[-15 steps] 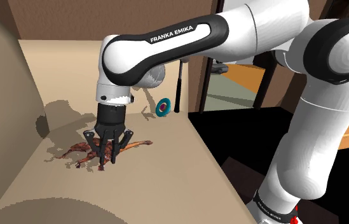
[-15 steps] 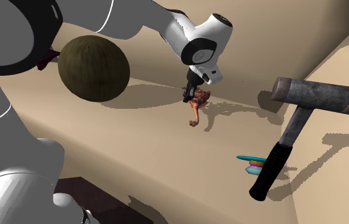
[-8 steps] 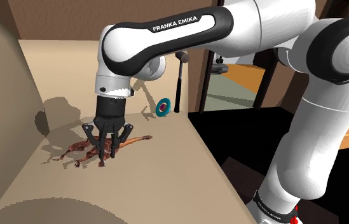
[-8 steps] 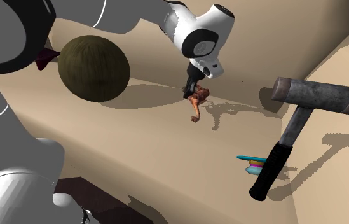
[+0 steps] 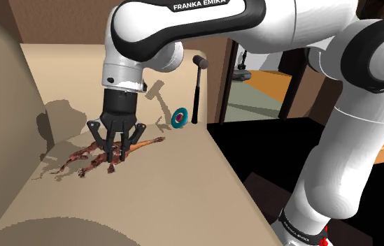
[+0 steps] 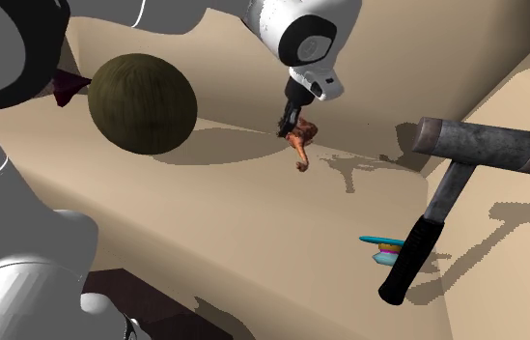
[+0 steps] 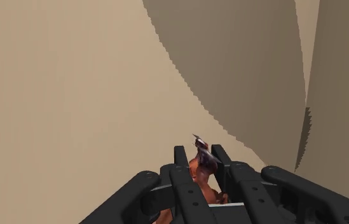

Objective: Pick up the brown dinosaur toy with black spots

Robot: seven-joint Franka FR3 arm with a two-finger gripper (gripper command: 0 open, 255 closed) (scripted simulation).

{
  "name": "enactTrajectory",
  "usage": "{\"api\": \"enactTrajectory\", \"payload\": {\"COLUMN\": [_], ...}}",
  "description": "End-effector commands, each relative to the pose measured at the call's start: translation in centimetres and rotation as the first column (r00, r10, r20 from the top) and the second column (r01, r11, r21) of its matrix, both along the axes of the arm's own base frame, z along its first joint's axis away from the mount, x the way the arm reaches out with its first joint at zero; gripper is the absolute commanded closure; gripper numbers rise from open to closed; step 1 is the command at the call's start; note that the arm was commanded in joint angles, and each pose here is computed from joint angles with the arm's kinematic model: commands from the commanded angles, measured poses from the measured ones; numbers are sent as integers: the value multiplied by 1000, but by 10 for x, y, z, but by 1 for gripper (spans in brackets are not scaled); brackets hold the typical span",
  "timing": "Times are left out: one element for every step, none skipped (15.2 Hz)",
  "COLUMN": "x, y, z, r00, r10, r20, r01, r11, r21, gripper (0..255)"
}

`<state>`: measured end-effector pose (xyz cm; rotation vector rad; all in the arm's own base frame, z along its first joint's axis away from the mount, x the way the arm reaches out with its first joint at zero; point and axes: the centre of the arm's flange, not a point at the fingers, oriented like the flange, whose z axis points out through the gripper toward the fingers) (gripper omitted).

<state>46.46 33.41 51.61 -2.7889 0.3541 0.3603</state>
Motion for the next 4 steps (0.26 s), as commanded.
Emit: {"api": "enactTrajectory", "payload": {"x": [0, 0, 0, 0], "y": [1, 1, 1, 1], "z": [11, 16, 17, 17], "r00": [1000, 1000, 1000, 1000], "r10": [0, 0, 0, 0], "r20": [0, 0, 0, 0], "r01": [0, 0, 0, 0], "r11": [1000, 1000, 1000, 1000], "r21": [0, 0, 0, 0], "gripper": [255, 255, 255, 255]}}
